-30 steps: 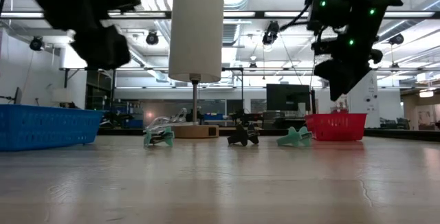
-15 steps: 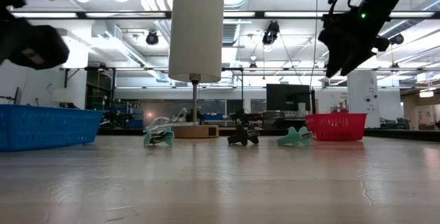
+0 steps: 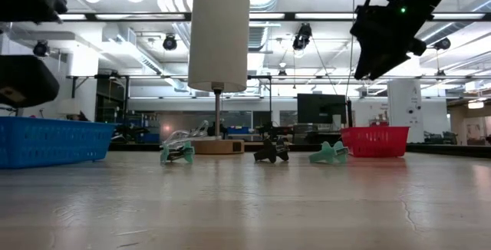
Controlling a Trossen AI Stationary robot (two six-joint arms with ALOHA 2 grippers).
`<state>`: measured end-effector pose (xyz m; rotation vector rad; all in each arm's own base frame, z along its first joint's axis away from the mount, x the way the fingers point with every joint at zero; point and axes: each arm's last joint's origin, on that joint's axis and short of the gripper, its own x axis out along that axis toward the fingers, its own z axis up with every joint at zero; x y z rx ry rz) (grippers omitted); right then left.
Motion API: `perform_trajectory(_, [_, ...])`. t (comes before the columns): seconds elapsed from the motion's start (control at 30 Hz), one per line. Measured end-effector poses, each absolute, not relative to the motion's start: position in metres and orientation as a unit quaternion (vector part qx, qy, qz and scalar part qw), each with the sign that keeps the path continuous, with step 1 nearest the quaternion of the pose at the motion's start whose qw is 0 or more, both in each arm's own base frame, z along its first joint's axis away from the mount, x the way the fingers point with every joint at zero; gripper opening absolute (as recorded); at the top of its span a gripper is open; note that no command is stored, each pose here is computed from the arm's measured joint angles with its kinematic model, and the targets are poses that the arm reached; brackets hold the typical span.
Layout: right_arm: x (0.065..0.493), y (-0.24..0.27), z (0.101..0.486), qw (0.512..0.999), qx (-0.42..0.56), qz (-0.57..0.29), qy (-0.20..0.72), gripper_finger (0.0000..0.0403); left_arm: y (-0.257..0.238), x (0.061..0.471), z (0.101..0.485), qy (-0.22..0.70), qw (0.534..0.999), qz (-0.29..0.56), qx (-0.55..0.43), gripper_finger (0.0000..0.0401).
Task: Pick and place Stapler, Stapler remover, tape
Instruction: Put the blue tape into the red bin
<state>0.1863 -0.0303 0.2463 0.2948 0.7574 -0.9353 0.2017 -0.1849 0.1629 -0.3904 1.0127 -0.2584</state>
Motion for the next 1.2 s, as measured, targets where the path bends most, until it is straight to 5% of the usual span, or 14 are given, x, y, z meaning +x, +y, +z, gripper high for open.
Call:
perform_trajectory(0.53, [0.189, -0.03, 0.246, 0.817, 0.14, -0.437, 0.35, 0.026, -0.203, 0.212, 0.144, 0.507, 0.84, -0.117, -0.155, 0.0166])
perform_trajectory(0.93, [0.201, -0.011, 0.253, 0.86, 0.14, -0.382, 0.307, 0.0254, -0.201, 0.214, 0.146, 0.49, 0.856, -0.115, -0.122, 0.0038])
perform_trajectory(1.2, [0.216, 0.021, 0.263, 0.924, 0.065, -0.27, 0.264, 0.0251, -0.193, 0.22, 0.149, 0.414, 0.909, -0.026, -0.047, 0.0064])
